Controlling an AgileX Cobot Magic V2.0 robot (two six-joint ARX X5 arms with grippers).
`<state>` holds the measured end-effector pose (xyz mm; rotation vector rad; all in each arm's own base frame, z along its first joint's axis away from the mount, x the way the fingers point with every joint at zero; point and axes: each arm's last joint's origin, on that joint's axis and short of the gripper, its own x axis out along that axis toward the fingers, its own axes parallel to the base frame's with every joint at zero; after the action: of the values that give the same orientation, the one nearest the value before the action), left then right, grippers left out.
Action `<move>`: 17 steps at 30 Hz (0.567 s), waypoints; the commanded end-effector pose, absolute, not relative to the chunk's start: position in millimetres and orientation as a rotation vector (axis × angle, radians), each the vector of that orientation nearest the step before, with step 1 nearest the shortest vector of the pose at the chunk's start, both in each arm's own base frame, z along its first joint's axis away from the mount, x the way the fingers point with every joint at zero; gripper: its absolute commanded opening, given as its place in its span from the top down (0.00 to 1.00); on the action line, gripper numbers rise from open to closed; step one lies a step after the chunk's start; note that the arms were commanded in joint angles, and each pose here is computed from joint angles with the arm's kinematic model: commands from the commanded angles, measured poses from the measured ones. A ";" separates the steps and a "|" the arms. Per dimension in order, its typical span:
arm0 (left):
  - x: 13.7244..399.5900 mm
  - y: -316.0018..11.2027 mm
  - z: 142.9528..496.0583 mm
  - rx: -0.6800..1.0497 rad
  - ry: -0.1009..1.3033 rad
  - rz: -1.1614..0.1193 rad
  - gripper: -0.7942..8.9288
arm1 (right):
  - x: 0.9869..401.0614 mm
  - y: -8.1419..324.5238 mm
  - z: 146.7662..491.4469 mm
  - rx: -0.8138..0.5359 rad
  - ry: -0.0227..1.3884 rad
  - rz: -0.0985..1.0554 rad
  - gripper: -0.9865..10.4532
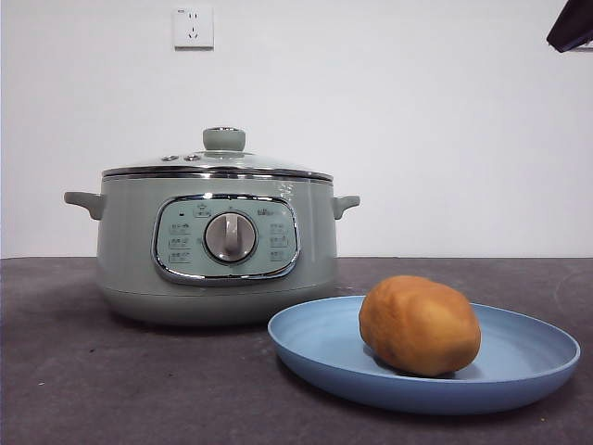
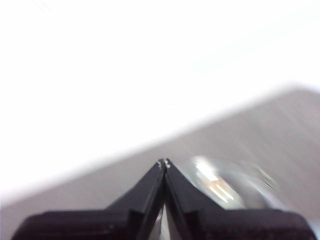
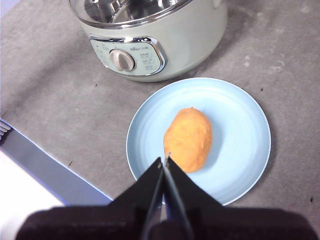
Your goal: Take the potato out from the steamer,put the potato on the plate,close the lid
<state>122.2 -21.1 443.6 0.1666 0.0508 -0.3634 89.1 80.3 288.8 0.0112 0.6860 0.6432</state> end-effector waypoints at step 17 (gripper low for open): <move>96.7 1.8 234.5 0.072 -0.022 -0.103 0.92 | 89.1 80.1 290.5 0.018 0.680 0.640 0.91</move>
<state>96.2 1.2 243.0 0.1061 -0.0276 -0.1117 89.1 80.2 288.8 0.0110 0.6863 0.6431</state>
